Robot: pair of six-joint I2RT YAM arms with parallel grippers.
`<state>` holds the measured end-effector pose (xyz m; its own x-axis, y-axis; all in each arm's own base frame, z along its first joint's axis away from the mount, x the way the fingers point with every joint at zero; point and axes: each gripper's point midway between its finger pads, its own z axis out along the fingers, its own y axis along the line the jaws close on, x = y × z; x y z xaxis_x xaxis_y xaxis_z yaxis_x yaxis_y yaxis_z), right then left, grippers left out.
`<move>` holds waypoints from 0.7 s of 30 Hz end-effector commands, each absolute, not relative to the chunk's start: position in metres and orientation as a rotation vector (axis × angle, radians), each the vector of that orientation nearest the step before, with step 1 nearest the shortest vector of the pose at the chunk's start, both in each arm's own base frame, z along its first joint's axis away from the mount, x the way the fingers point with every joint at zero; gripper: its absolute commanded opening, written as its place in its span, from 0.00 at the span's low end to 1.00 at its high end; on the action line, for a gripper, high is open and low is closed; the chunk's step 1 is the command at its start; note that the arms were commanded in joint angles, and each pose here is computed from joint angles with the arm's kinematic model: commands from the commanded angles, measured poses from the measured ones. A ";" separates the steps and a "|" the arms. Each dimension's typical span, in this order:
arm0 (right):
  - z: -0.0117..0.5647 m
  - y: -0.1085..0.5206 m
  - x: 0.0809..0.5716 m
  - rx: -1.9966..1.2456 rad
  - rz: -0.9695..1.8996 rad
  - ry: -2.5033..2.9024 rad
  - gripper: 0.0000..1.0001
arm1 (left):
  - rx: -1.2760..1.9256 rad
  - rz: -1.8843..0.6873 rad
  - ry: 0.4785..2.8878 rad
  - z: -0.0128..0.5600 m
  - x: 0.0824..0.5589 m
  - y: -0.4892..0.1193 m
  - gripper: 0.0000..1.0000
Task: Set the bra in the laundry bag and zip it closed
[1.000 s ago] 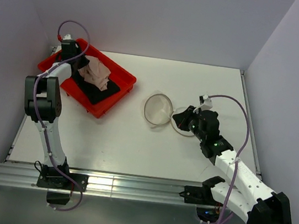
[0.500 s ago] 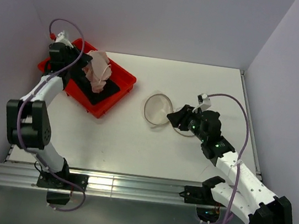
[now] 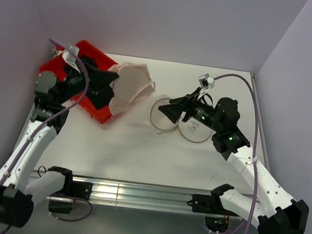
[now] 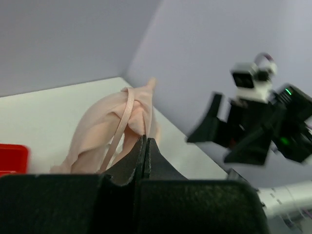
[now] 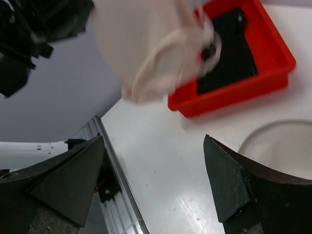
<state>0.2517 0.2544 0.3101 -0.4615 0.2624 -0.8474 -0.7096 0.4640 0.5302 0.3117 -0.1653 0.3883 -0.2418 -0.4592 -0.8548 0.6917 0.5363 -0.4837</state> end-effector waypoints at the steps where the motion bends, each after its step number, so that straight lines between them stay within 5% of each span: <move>1: 0.353 0.267 0.239 -0.547 1.253 1.558 0.91 | 0.394 -1.250 1.403 0.384 0.254 -0.189 0.00; 12: 0.358 0.278 0.222 -0.657 1.286 1.530 0.91 | 0.586 -1.399 1.349 0.391 0.194 -0.221 0.00; 18: 0.314 0.289 0.220 -0.684 1.315 1.641 0.69 | 0.604 -1.401 1.376 0.389 0.181 -0.219 0.00; 21: 0.315 0.299 0.217 -0.695 1.336 1.629 0.46 | 0.568 -1.363 1.415 0.382 0.186 -0.216 0.00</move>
<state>0.2224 0.2896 0.3070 -0.4649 0.1027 -0.8794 -0.8263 0.3062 0.4726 0.1907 -0.2176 0.3798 -0.3667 -0.3267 -0.8711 0.8650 0.2250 -0.4485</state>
